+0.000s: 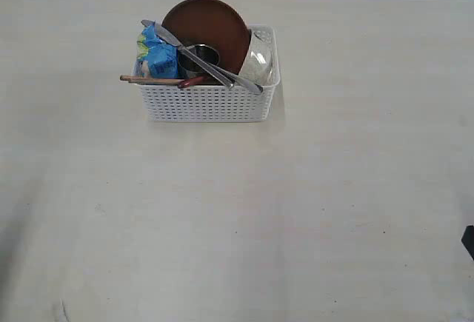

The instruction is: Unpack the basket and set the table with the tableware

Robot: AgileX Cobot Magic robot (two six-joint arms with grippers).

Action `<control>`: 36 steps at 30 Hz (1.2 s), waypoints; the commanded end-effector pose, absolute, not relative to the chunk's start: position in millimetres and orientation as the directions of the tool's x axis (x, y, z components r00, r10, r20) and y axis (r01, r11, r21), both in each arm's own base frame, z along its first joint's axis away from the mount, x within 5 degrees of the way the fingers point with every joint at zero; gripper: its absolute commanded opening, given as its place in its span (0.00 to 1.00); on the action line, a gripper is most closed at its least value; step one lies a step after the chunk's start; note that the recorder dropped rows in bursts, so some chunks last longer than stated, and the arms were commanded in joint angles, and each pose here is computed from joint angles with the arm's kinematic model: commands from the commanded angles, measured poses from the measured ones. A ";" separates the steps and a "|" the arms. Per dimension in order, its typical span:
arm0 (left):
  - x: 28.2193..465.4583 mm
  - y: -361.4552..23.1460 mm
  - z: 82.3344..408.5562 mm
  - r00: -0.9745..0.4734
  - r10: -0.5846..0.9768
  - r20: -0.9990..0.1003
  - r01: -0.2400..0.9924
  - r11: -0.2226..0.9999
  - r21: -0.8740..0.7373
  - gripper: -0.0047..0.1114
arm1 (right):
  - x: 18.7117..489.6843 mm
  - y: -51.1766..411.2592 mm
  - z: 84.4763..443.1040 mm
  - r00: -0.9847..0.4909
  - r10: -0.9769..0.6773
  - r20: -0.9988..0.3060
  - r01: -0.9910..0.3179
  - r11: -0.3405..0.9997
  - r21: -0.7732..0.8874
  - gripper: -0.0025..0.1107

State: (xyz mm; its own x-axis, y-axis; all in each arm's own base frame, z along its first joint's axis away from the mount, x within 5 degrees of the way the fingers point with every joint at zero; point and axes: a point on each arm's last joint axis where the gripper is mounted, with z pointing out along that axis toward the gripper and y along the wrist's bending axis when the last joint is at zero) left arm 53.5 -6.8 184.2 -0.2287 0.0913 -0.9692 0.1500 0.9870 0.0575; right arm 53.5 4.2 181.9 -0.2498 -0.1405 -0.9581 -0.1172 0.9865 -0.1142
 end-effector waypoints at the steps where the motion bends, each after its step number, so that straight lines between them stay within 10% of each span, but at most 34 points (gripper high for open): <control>1: 53.6 -6.8 184.3 -0.220 0.087 -0.972 0.147 0.988 0.055 0.04 | 53.5 3.2 182.6 -0.235 -0.163 -0.958 -0.109 0.984 -0.141 0.02; 24: 53.6 -6.8 184.3 -0.220 0.087 -0.972 0.147 0.988 0.055 0.04 | 39.8 2.4 257.8 0.558 0.192 -0.808 -0.161 0.979 0.122 0.02; 30: 53.6 -6.8 184.3 -0.220 0.087 -0.972 0.147 0.988 0.055 0.04 | 40.8 2.6 256.3 0.460 0.500 -0.734 -0.327 0.864 0.384 0.02; 36: 53.6 -6.8 184.3 -0.220 0.087 -0.972 0.147 0.988 0.055 0.04 | 62.3 5.8 269.9 0.045 0.365 -0.930 -0.117 0.926 0.358 0.02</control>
